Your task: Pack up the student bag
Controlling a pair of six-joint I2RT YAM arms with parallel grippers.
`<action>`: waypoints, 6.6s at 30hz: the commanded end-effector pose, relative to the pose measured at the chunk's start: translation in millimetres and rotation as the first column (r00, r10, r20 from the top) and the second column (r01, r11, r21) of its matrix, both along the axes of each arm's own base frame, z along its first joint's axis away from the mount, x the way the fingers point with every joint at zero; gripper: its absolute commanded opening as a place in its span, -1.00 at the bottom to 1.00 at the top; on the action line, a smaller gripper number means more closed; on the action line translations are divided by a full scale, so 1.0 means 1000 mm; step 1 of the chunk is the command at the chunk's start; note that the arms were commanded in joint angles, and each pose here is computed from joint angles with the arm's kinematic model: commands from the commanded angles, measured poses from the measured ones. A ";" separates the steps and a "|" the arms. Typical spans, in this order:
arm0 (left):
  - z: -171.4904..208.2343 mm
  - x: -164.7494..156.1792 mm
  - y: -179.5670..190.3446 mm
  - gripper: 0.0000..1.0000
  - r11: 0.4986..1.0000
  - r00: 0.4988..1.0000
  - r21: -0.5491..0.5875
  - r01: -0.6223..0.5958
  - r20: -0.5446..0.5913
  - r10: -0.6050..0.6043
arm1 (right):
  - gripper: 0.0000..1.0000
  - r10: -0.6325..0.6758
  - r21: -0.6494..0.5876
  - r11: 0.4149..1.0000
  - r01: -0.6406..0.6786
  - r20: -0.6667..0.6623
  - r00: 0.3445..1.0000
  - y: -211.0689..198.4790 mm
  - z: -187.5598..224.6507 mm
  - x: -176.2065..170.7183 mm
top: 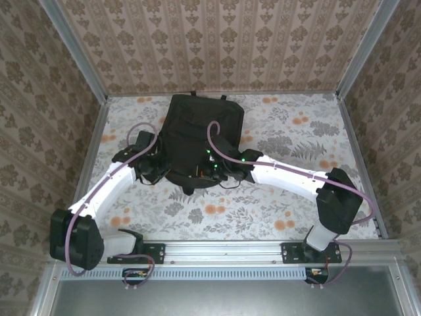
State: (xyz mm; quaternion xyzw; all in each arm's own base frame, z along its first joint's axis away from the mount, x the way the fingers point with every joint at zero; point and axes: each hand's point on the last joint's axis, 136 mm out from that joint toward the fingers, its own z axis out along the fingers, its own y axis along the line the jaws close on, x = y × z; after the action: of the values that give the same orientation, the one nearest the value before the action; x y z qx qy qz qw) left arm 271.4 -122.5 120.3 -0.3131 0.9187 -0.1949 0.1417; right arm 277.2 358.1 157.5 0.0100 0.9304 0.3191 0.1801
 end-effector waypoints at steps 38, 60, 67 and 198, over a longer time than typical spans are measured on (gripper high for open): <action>0.023 0.049 0.044 -0.13 0.979 0.999 0.201 0.037 0.021 -0.042 | -1.00 0.058 0.058 0.997 -0.057 0.000 0.998 0.005 0.007 -0.028; -0.006 -0.022 -0.030 0.03 0.996 0.992 -0.013 -0.083 -0.101 0.081 | -1.00 -0.020 0.078 0.997 0.018 0.018 1.000 0.006 0.012 -0.010; -0.016 -0.021 -0.032 -0.46 0.997 0.991 0.008 -0.079 -0.108 0.079 | -1.00 -0.026 0.061 0.998 0.025 0.022 0.999 -0.002 0.011 -0.007; 0.159 0.047 -0.039 1.00 0.673 0.413 0.704 0.225 0.557 -0.721 | 1.00 -0.015 -0.222 0.892 0.393 0.856 0.517 -0.265 0.138 0.019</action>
State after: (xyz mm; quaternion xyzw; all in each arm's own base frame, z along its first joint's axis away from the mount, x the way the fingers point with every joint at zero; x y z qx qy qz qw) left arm 294.7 -190.4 311.0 0.0914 0.8230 -0.2253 0.5134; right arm 286.9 83.1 286.2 0.0244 0.8143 0.1009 0.5711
